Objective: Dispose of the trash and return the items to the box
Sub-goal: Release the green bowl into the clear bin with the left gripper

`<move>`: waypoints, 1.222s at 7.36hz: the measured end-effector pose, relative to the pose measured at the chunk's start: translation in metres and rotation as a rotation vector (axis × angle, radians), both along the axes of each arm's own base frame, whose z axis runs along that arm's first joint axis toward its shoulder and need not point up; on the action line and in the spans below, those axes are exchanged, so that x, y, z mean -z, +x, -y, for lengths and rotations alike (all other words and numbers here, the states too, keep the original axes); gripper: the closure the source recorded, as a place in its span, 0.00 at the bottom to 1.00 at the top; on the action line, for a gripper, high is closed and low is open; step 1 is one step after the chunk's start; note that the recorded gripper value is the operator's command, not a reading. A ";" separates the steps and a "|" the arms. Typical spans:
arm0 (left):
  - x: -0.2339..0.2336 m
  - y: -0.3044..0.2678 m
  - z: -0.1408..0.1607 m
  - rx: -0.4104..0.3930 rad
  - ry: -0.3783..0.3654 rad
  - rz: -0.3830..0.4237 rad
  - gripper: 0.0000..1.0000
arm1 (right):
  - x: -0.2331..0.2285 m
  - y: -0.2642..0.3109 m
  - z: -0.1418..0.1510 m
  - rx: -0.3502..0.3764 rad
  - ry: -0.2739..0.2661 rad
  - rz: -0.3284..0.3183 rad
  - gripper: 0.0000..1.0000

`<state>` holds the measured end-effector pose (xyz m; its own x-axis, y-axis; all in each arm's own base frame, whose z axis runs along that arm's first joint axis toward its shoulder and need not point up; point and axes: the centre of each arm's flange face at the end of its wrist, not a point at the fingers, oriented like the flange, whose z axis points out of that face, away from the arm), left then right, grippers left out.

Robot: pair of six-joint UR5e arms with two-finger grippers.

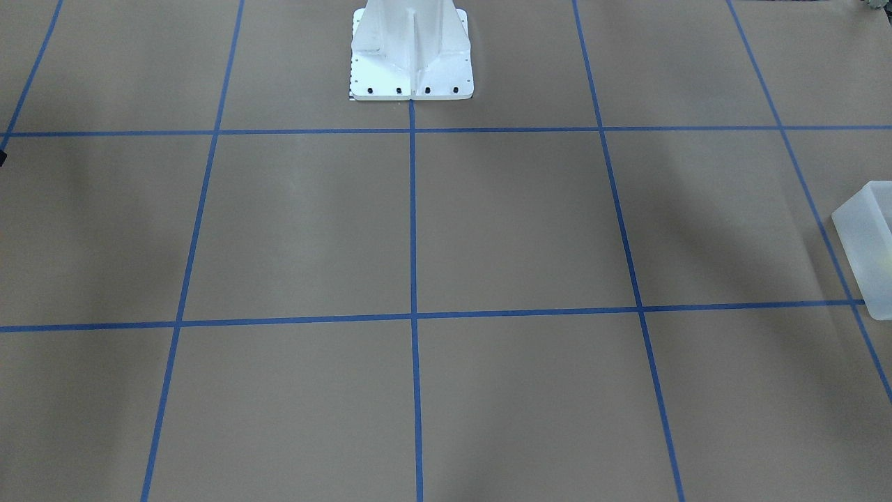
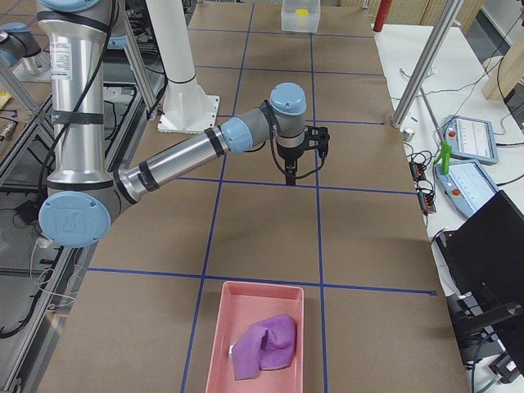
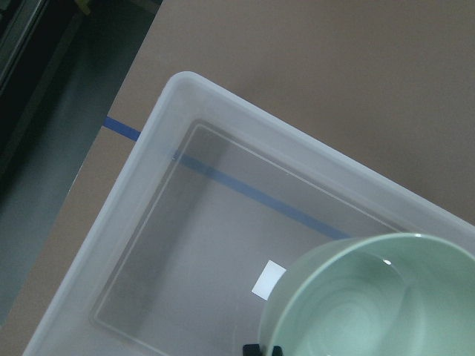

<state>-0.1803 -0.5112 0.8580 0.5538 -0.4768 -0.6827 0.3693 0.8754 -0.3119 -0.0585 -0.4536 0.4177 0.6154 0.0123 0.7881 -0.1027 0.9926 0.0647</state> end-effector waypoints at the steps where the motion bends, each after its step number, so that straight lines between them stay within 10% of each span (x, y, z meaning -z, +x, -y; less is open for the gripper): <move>1: -0.020 0.003 -0.012 0.007 -0.001 0.002 1.00 | -0.003 0.000 -0.001 -0.001 -0.003 -0.010 0.00; 2: -0.031 0.005 -0.020 0.013 -0.009 0.003 0.95 | -0.006 -0.001 -0.002 -0.002 -0.006 -0.018 0.00; 3: -0.036 0.006 -0.025 0.027 -0.019 0.004 0.01 | -0.009 0.000 -0.004 -0.003 -0.011 -0.022 0.00; 9: -0.002 -0.001 0.003 0.115 0.094 0.032 0.01 | -0.020 0.003 -0.008 -0.004 -0.019 -0.043 0.00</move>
<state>-0.1810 -0.5146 0.8599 0.5213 -0.4729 -0.7104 0.4768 0.8518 -0.2171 -0.0556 -0.4458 0.4372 0.6483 0.0293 0.7608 -0.1040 0.9933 0.0504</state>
